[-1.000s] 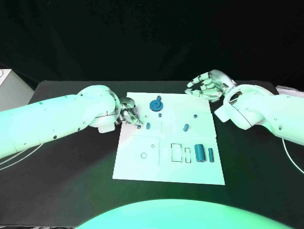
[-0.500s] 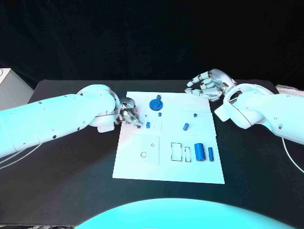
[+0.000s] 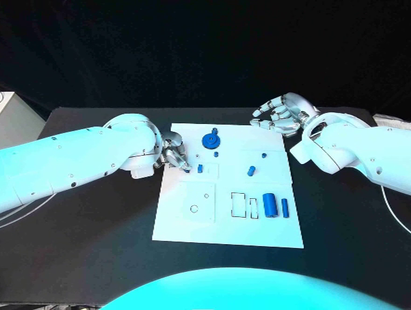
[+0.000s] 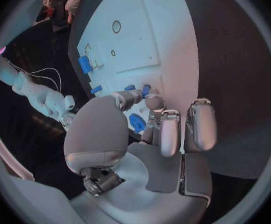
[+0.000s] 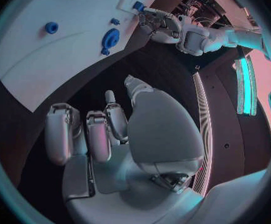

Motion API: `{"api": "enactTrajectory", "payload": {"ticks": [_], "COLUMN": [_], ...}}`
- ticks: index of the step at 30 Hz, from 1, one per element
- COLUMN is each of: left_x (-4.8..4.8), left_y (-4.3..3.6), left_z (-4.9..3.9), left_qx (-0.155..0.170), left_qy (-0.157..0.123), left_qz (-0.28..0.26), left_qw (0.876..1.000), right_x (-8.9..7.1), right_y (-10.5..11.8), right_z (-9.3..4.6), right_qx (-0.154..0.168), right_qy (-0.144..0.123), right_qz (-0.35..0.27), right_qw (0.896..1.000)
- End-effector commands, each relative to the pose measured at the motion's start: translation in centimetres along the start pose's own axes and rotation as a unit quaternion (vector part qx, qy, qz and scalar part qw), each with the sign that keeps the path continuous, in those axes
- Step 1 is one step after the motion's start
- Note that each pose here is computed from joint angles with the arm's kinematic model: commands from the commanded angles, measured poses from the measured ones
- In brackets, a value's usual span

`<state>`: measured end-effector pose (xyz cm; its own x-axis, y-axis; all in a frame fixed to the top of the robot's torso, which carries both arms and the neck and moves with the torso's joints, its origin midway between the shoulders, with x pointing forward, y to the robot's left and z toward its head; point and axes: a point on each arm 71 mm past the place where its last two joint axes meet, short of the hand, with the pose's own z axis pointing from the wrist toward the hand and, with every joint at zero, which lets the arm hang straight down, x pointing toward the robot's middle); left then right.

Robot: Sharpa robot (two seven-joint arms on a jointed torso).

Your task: Assemble the parts on the task board

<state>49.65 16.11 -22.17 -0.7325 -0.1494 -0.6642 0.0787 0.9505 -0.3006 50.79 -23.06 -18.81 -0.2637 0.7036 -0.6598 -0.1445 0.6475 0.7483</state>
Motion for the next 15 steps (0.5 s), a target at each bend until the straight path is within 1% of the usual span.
{"api": "enactTrajectory", "payload": {"ticks": [1, 9, 15], "left_x": [0.23, 0.22, 0.3], "left_y": [-0.16, -0.22, -0.45], "left_z": [0.05, 0.1, 0.21], "left_qx": [0.001, -0.001, 0.0], "left_qy": [0.007, 0.006, 0.006], "left_qz": [0.011, 0.016, 0.016], "left_qw": [1.0, 1.0, 1.0], "right_x": [0.17, 0.18, 0.18], "right_y": [0.08, 0.07, 0.07], "right_z": [-0.01, -0.01, -0.01], "right_qx": [-0.005, -0.005, -0.005], "right_qy": [0.008, 0.008, 0.008], "right_qz": [-0.001, -0.001, -0.001], "right_qw": [1.0, 1.0, 1.0]}}
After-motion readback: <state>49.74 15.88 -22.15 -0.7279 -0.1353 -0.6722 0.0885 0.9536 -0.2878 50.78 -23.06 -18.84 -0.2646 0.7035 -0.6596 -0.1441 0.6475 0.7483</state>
